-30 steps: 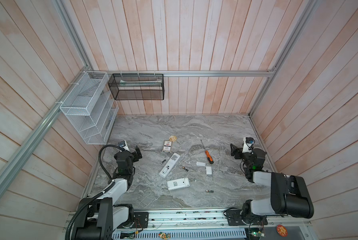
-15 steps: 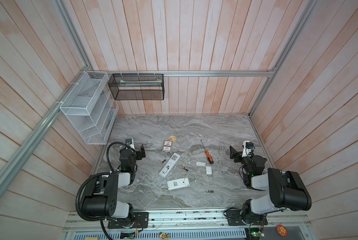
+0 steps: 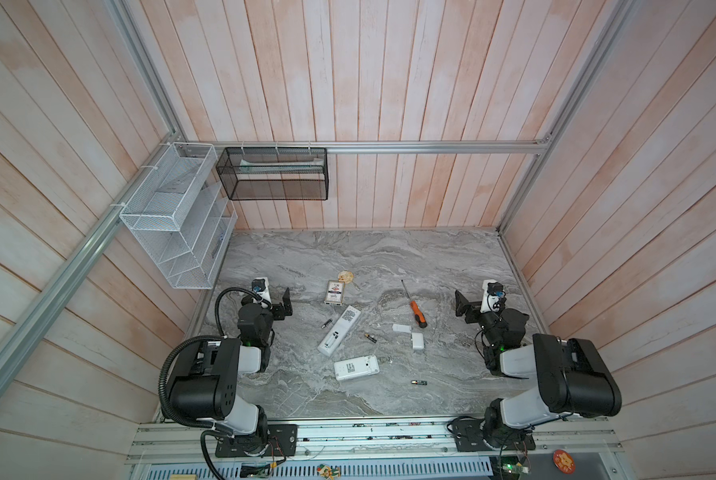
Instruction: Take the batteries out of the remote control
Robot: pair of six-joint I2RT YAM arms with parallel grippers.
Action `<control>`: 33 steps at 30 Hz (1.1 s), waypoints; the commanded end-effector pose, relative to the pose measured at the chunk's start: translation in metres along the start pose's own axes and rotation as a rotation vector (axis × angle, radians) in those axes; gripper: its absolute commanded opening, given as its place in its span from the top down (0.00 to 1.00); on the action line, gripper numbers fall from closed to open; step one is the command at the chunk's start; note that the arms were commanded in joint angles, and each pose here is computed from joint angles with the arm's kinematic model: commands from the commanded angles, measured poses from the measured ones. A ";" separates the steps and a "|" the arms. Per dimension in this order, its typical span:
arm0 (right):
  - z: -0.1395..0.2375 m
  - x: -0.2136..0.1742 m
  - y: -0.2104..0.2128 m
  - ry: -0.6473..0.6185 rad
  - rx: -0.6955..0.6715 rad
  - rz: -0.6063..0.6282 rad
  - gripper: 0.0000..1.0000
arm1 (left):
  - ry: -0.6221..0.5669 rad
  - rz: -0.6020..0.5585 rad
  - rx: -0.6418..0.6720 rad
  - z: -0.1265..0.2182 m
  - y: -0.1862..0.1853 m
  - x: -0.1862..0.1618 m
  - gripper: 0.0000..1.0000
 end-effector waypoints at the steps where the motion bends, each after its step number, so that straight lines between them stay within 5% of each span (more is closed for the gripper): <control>1: -0.006 0.000 -0.011 0.029 -0.094 -0.003 0.02 | -0.034 -0.013 -0.013 0.000 -0.001 0.006 0.00; 33: -0.006 -0.001 -0.011 0.037 -0.118 0.006 0.02 | -0.036 -0.016 -0.011 0.000 -0.001 0.006 0.00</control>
Point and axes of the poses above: each gripper's point midway between its finger pads, its own z axis back along the fingers, its own y axis along the line the jaws close on, x = y × z, the point moved 3 cm from there along z, back along the fingers, and after that the axes turned 13 degrees about z, right-handed, at the moved point
